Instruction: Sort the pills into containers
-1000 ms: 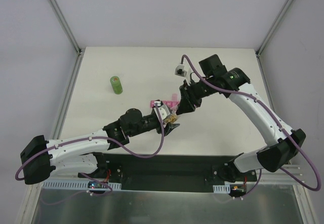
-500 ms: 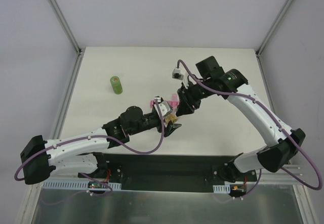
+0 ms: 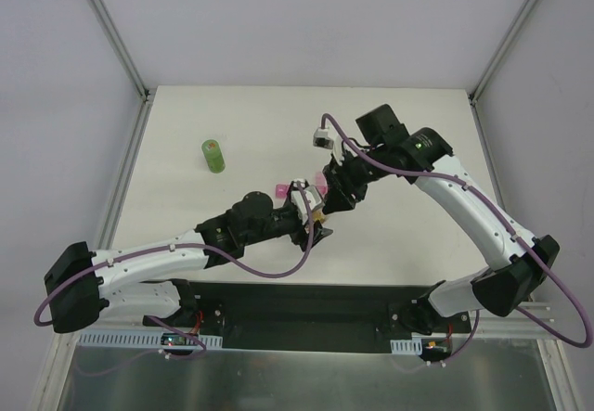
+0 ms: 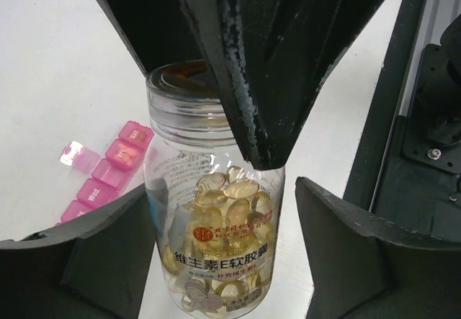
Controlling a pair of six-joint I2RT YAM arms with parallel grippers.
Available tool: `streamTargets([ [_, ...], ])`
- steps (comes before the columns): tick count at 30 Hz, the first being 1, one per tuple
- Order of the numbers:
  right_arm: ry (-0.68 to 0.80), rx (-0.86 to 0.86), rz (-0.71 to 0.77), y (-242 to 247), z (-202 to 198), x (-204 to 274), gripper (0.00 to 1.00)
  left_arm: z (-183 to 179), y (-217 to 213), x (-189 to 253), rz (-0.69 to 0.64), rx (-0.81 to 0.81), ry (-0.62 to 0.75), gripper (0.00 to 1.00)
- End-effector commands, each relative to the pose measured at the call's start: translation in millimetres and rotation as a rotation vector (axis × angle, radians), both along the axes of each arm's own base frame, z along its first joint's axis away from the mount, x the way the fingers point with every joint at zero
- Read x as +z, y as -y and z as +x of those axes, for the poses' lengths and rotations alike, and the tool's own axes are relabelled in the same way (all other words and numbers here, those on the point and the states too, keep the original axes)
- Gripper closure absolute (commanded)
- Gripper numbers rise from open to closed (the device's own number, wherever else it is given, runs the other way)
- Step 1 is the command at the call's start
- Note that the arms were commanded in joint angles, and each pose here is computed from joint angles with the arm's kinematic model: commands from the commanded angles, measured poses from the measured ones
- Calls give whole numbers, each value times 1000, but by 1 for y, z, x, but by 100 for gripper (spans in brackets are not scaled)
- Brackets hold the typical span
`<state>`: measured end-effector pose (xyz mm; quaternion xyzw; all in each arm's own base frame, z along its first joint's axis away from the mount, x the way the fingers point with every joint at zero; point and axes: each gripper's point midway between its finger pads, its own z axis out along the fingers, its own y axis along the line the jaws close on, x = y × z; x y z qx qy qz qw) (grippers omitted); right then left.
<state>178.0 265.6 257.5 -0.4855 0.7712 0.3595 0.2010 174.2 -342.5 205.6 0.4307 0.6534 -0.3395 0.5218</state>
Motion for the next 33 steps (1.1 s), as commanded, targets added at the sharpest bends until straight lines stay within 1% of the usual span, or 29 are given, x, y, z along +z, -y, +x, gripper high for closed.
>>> streamTargets([
  [1, 34, 17, 41, 0, -6, 17, 99, 6, 4, 18, -28, -1, 33, 34],
  [5, 15, 23, 42, -1, -8, 14, 99, 2, 5, 24, -49, -20, 37, 50],
  [6, 13, 25, 44, -1, -9, 14, 99, 1, 6, 26, -55, -24, 37, 56],
  [8, 5, 28, 48, -1, -10, 14, 99, -1, 6, 28, -61, -39, 38, 75],
  [9, -1, 39, 56, -2, -12, 15, 99, -2, 6, 29, -65, -41, 42, 81],
  [11, 3, 60, 73, -3, -15, 18, 99, -4, 5, 32, -79, -53, 40, 89],
  [12, -12, 83, 92, -4, -20, 20, 99, -9, 5, 32, -86, -79, 36, 91],
  [14, 13, 144, 121, -4, -26, 23, 99, -14, 4, 32, -97, -115, 28, 93],
  [15, 13, 194, 141, -3, -35, 27, 99, -26, 5, 30, -108, -188, 24, 93],
  [16, 28, 236, 155, -1, -39, 28, 99, -30, 3, 30, -116, -219, 22, 93],
  [17, 119, 326, 186, 2, -43, 31, 99, -36, 3, 29, -117, -252, 16, 94],
  [18, 122, 386, 212, 5, -54, 31, 99, -49, 2, 27, -119, -329, 1, 94],
  [19, 155, 444, 233, 9, -61, 30, 99, -53, 2, 26, -116, -349, -5, 94],
  [20, 316, 584, 283, 13, -65, 33, 99, -57, 1, 24, -112, -373, -14, 95],
  [21, 310, 629, 287, 20, -77, 26, 100, -61, -1, 22, -99, -394, -29, 96],
  [23, 411, 677, 283, 22, -78, 24, 100, -68, -2, 21, -95, -432, -45, 97],
  [24, 452, 690, 248, 20, -74, 18, 100, -69, -2, 20, -90, -440, -56, 98],
  [26, 467, 706, 231, 19, -72, 17, 99, -69, -1, 17, -85, -441, -66, 98],
  [27, 464, 686, 218, 17, -69, 16, 100, -69, -1, 13, -80, -440, -76, 99],
  [29, 449, 645, 209, 14, -64, 15, 96, -65, 1, 11, -82, -421, -74, 100],
  [30, 452, 628, 212, 11, -60, 16, 90, -63, 1, 8, -77, -413, -79, 100],
  [31, 403, 582, 203, 11, -61, 18, 73, -61, 2, 8, -76, -401, -76, 100],
  [33, 382, 520, 190, 7, -54, 25, 54, -53, 1, 5, -71, -357, -61, 100],
])
